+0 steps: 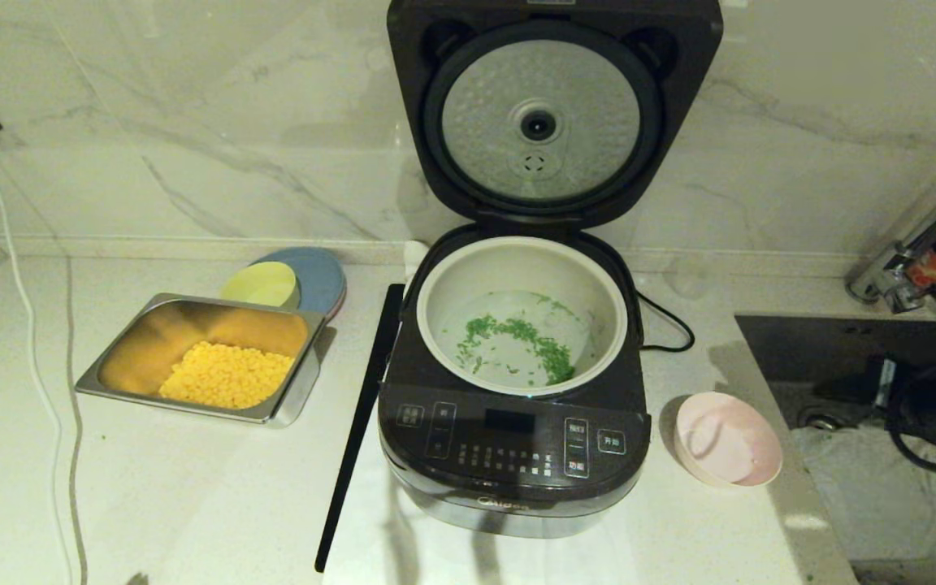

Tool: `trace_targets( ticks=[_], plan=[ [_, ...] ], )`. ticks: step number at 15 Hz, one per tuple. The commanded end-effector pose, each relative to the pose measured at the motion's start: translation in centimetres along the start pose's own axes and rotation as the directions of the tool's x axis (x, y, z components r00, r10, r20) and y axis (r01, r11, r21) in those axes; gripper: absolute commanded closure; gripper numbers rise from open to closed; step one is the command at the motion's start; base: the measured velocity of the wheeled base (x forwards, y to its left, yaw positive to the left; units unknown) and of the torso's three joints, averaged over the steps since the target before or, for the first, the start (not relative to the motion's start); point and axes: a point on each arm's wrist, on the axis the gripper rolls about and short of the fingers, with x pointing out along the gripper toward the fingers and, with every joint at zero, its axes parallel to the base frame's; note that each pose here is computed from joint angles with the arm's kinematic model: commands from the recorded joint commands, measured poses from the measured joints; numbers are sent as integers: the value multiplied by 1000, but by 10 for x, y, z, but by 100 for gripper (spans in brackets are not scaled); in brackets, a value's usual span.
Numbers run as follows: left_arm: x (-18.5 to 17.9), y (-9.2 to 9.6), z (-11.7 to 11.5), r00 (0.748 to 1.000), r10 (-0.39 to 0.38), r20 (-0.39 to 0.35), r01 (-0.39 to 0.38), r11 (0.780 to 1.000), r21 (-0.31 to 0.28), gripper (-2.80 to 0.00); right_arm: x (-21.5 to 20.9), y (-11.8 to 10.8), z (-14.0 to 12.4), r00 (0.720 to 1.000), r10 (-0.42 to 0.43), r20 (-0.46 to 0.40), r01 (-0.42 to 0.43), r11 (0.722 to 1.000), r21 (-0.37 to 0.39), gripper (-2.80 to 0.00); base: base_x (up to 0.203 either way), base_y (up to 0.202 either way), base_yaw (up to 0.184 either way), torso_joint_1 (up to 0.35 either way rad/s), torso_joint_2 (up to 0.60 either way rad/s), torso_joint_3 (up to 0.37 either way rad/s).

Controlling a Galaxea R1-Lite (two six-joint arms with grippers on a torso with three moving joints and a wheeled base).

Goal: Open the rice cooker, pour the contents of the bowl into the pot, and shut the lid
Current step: Turn off the tap

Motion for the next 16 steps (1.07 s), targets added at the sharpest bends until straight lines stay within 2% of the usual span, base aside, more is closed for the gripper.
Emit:
trace_targets(
  ticks=[1, 4, 7, 11, 14, 16],
  plan=[
    [1, 0, -3, 1000, 0, -7, 0, 1000, 0, 0, -22, -12, 10, 996, -30, 87, 28, 999, 24, 0, 0, 0, 0, 0, 0, 0],
    [1, 0, -3, 1000, 0, -7, 0, 1000, -1, 0, -15, -34, 20, 976, -175, 128, 170, 984, 49, 0, 0, 0, 0, 0, 0, 0],
    [1, 0, -3, 1000, 0, -7, 0, 1000, 1, 0, 9, -59, 32, 930, -327, 169, 316, 945, 87, 0, 0, 0, 0, 0, 0, 0],
    [1, 0, -3, 1000, 0, -7, 0, 1000, 0, 0, 33, -71, 37, 899, -388, 200, 373, 921, 112, 0, 0, 0, 0, 0, 0, 0],
    [1, 0, -3, 1000, 0, -7, 0, 1000, -1, 0, 53, -76, 43, 843, -472, 260, 451, 882, 139, 0, 0, 0, 0, 0, 0, 0],
    [1, 0, -3, 1000, 0, -7, 0, 1000, 1, 0, 61, -79, 49, 790, -518, 329, 490, 855, 170, 0, 0, 0, 0, 0, 0, 0]
  ],
)
